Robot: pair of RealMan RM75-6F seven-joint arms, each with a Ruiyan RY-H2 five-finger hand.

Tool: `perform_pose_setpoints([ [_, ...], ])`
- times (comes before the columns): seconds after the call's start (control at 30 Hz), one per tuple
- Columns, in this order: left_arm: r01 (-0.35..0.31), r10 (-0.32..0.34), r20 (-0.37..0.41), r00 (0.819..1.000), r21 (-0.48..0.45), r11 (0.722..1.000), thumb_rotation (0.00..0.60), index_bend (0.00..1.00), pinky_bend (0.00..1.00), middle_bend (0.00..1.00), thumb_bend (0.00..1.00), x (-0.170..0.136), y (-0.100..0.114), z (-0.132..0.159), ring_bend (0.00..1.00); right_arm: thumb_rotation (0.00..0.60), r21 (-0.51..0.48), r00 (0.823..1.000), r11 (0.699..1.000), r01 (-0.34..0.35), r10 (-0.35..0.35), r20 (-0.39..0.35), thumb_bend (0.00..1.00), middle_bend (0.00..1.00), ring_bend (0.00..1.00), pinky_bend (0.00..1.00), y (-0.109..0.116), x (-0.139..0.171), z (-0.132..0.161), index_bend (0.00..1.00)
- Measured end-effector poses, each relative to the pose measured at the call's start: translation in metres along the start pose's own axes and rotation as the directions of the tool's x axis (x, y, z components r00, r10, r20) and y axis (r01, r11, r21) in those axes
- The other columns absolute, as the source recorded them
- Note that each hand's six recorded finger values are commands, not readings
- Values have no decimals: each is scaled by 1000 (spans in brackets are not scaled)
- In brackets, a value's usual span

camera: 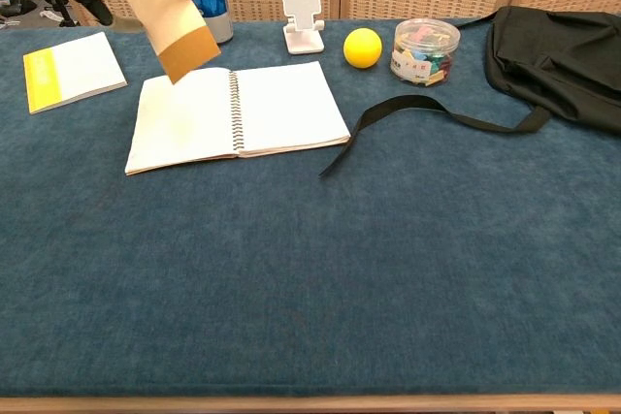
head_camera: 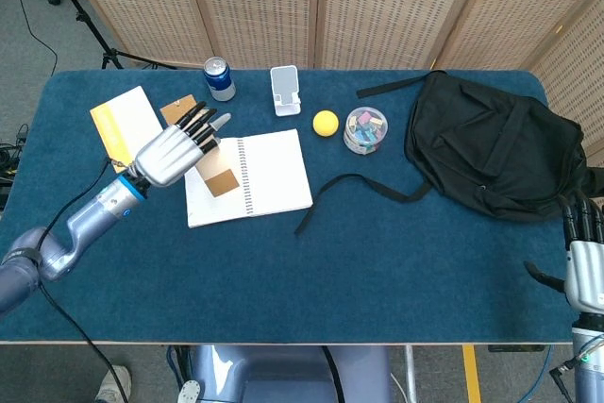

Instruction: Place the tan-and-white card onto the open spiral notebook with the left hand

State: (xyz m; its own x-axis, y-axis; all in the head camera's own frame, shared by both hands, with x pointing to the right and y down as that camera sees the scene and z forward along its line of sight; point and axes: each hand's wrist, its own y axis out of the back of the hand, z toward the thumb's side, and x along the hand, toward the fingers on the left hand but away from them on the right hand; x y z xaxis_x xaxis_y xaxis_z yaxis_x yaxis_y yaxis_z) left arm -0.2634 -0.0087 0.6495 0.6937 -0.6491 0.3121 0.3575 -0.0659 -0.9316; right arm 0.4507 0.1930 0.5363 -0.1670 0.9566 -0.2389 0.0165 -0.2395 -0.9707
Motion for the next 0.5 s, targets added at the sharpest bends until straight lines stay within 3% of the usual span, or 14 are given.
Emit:
perform_pose_setpoints([
  [0.23,86,-84,54,995,-37,996,600,735,0,0,249,42,-29,24,0,600,12,999,1000,11,-11,42,0,0,0,0,0,-7,-8,17],
  [0.5,182,-175,136,975,-41,982,600,735,0,0,248,69,-59,72,0,600,15,996,1000,12,-13,84,0,0,0,0,0,-12,-21,17],
])
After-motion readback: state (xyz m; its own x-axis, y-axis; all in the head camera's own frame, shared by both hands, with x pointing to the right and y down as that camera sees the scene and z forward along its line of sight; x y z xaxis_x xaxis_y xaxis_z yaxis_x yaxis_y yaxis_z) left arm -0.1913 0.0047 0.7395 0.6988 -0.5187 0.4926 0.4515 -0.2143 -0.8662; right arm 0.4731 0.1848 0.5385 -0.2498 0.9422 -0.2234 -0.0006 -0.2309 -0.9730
